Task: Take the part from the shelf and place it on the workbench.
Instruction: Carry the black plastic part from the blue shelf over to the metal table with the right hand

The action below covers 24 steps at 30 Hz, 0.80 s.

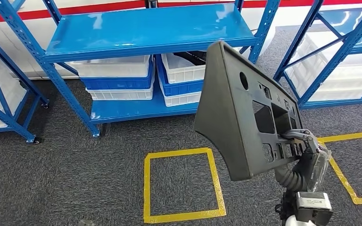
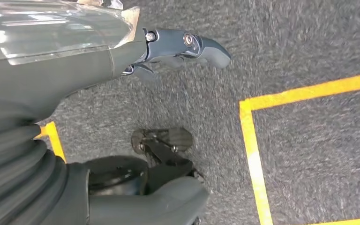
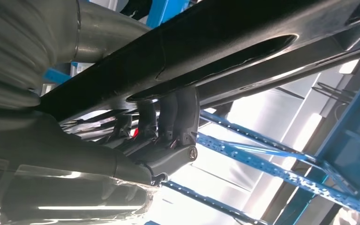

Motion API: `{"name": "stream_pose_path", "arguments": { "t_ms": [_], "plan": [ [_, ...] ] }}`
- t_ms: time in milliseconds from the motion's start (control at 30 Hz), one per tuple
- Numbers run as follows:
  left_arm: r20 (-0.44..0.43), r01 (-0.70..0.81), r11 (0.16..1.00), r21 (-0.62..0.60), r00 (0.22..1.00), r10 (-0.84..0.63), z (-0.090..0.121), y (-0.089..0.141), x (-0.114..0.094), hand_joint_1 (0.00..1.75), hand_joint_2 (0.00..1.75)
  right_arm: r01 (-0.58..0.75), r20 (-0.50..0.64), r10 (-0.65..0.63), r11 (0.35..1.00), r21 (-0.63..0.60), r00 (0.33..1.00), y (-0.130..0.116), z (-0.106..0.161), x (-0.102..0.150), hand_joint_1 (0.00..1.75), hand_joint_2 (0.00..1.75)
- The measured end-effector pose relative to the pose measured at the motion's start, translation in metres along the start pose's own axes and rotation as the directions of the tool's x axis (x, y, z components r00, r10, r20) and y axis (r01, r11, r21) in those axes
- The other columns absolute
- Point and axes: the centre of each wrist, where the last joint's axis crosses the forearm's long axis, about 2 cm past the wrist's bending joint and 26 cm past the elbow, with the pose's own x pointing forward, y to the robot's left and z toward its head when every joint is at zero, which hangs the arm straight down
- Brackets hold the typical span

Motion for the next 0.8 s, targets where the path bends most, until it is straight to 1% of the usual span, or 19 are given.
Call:
{"name": "stream_pose_path", "arguments": {
  "t_ms": [400, 800],
  "plan": [
    [0.008, 0.017, 1.000, -0.017, 1.000, -0.017, 0.000, 0.001, 0.002, 0.00, 1.75, -0.062, -0.017, 0.063, 0.998, 0.033, 0.998, -0.002, 0.010, -0.002, 1.75, 1.75],
    [0.011, 0.019, 1.000, -0.012, 1.000, -0.019, -0.001, 0.004, 0.003, 0.00, 1.75, -0.080, -0.042, 0.081, 0.996, 0.036, 0.996, -0.001, 0.017, 0.000, 1.75, 1.75]
  ]
}}
